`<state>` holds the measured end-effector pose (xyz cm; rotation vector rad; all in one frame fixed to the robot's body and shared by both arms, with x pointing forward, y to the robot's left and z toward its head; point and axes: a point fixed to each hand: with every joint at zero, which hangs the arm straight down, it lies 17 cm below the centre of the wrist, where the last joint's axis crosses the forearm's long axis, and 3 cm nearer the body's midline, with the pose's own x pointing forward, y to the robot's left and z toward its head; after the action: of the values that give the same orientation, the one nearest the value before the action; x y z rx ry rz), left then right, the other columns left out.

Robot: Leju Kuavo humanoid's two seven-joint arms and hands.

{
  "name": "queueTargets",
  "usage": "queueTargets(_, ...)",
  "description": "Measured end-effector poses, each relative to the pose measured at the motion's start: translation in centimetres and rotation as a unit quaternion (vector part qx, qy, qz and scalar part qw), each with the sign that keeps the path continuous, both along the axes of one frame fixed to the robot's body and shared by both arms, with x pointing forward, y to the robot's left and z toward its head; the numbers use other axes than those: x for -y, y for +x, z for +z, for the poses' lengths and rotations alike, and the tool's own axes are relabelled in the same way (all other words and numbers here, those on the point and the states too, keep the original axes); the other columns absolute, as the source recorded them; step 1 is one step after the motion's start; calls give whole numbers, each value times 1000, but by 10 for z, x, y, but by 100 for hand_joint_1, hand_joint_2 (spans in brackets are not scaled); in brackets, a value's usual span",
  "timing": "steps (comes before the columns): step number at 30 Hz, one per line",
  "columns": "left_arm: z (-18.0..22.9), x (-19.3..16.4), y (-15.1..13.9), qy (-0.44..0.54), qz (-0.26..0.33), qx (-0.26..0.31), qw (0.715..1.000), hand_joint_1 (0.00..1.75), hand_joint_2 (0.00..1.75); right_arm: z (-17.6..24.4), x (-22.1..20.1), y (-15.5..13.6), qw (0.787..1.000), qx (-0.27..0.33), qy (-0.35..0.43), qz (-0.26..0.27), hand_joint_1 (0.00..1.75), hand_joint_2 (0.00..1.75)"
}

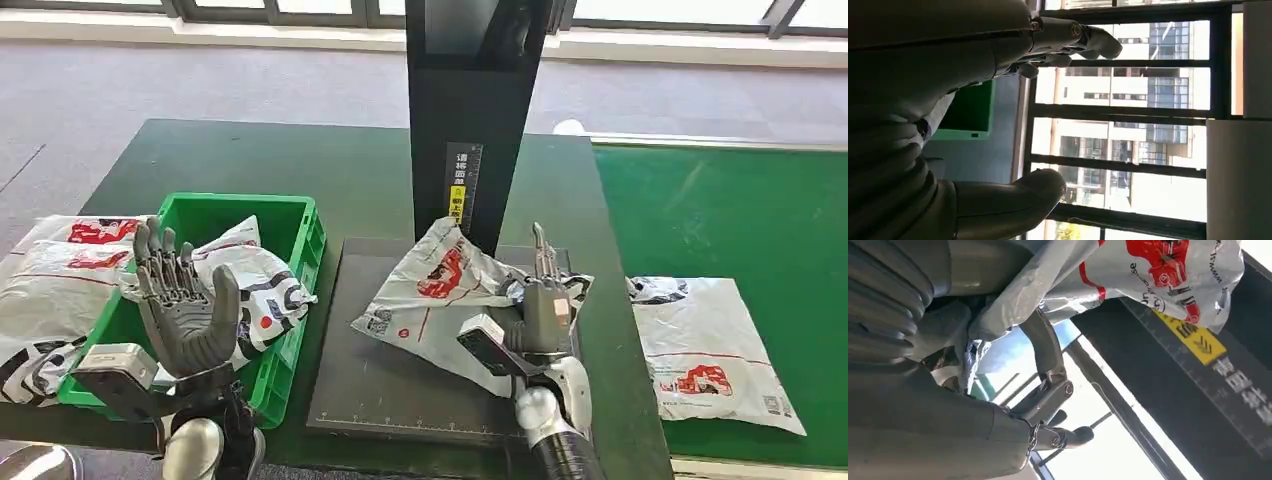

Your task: Moved the parcel from conveyor to table for the left to box.

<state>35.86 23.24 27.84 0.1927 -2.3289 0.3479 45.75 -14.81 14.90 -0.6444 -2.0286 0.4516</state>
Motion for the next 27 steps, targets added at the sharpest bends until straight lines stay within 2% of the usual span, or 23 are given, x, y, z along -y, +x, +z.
queueTargets(6, -4, -2, -2, 1, 5, -6, 1000, 0, 175, 8, 10, -11, 1000, 20, 19, -9, 0, 175)
queueTargets(7, -5, -3, -3, 1, 6, -7, 1000, 0, 175, 10, 12, -13, 999, 24, 23, -11, 0, 0)
queueTargets(27, -6, -4, -3, 6, 9, -8, 1000, 0, 175, 12, 19, -14, 999, 20, 25, -14, 0, 0)
